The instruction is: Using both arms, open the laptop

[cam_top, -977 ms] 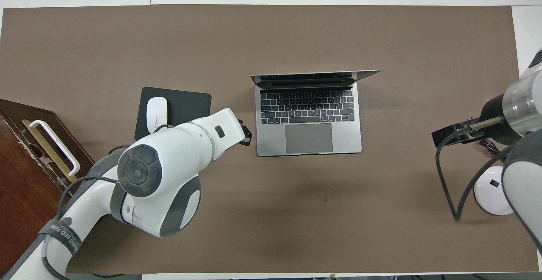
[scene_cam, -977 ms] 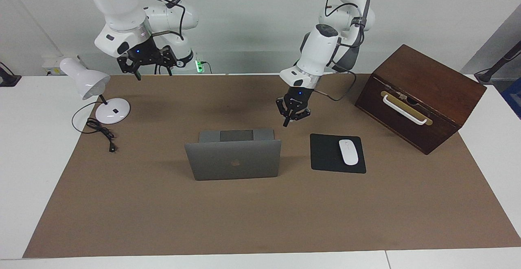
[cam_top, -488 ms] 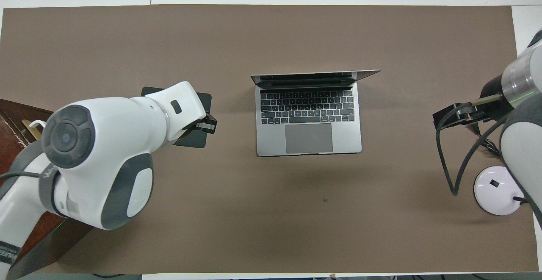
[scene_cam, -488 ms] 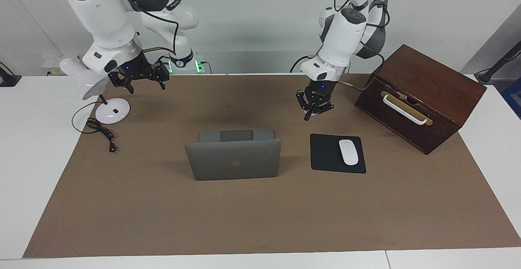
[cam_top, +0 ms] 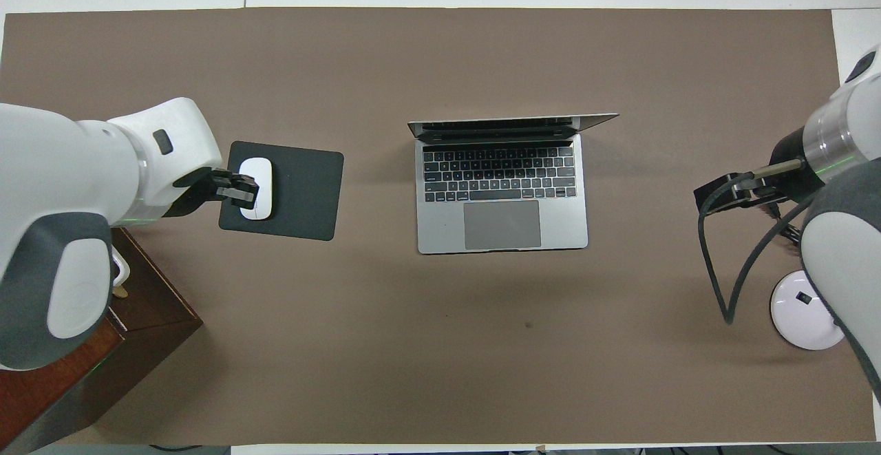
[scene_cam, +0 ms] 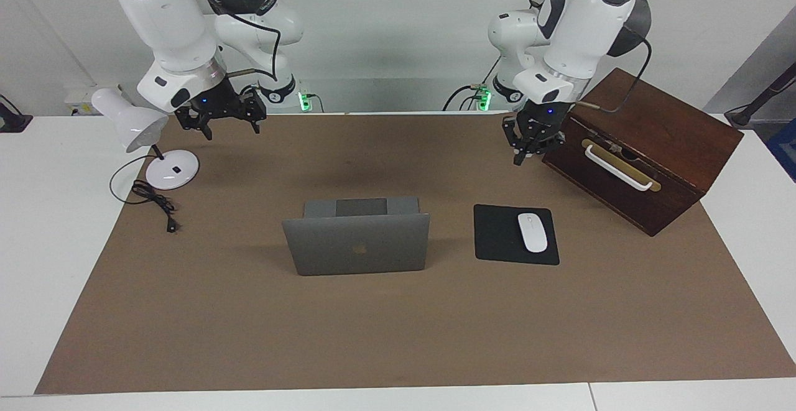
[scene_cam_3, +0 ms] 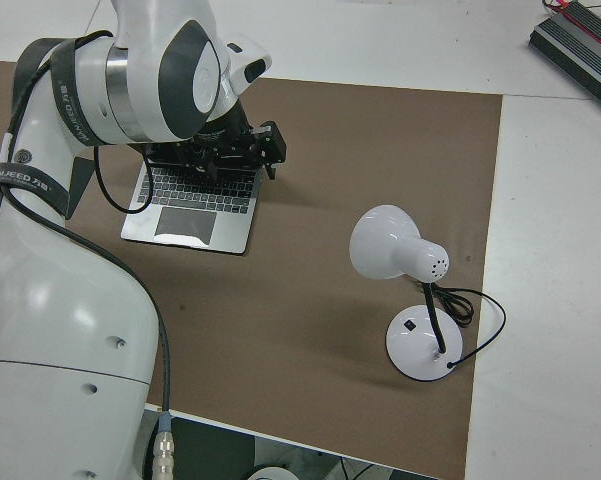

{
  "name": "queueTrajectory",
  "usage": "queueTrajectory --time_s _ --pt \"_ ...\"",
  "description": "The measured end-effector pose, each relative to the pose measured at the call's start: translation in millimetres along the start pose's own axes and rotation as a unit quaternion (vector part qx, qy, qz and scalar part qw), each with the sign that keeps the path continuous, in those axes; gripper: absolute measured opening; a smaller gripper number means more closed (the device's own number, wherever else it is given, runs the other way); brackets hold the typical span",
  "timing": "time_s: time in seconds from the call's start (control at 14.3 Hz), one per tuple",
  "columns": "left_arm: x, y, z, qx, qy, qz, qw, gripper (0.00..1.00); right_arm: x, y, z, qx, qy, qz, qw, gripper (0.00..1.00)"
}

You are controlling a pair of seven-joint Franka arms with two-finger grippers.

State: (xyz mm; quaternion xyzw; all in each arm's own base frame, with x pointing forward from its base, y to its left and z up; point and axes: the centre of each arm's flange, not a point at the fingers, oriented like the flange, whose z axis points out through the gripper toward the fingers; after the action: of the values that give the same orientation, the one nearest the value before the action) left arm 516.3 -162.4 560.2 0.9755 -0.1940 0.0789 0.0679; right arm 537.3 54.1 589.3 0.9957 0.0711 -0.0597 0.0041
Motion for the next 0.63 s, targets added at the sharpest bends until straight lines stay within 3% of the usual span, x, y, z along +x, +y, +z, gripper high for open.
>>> queueTrajectory --time_s 0.63 --pt "-26.4 -93.1 -47.3 0.008 -0.030 -0.031 0.999 0.01 3.7 0.4 -12.8 0.000 0.029 0.053 0.998 1.00"
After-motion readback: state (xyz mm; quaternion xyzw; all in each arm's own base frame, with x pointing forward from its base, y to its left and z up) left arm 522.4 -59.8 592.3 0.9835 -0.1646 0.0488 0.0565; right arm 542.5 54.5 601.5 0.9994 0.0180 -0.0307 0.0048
